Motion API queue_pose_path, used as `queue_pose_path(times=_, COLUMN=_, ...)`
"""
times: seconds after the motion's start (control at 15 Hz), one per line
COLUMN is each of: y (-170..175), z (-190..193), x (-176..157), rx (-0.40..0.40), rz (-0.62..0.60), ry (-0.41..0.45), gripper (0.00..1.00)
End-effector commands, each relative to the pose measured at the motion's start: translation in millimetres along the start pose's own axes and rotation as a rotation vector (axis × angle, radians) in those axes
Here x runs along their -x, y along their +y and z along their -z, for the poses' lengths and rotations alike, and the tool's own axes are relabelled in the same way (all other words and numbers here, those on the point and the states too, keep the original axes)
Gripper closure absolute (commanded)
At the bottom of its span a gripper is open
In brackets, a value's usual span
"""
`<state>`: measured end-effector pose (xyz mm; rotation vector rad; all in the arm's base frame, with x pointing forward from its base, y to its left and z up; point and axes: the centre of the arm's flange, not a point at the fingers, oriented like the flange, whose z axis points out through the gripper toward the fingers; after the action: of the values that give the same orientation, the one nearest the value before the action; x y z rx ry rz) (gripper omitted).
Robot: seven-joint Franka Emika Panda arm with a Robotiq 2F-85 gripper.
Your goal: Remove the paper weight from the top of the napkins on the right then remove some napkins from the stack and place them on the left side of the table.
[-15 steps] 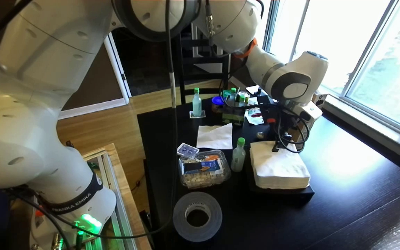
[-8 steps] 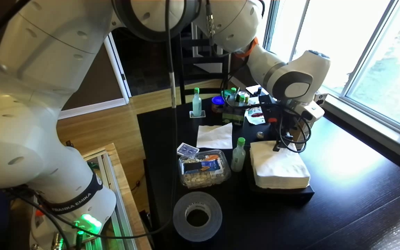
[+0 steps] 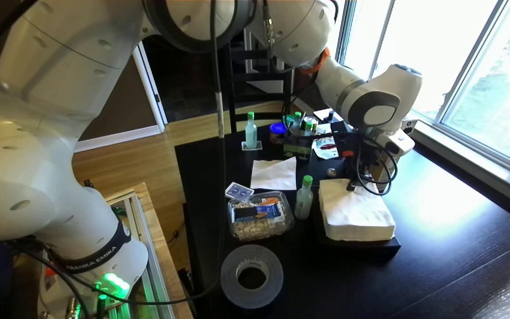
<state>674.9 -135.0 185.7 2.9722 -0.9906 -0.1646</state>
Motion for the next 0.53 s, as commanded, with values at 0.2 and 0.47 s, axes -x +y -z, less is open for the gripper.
queue_pose_path(times=0.2, y=-4.8, z=7.5, x=-2.8, rx=0.005, rz=-0.010, ry=-0.001, gripper=0.50)
queue_pose_path(times=0.47, y=-4.3, z=6.8, x=-3.9, rx=0.007, rz=-0.014, ry=-0.001, gripper=0.76)
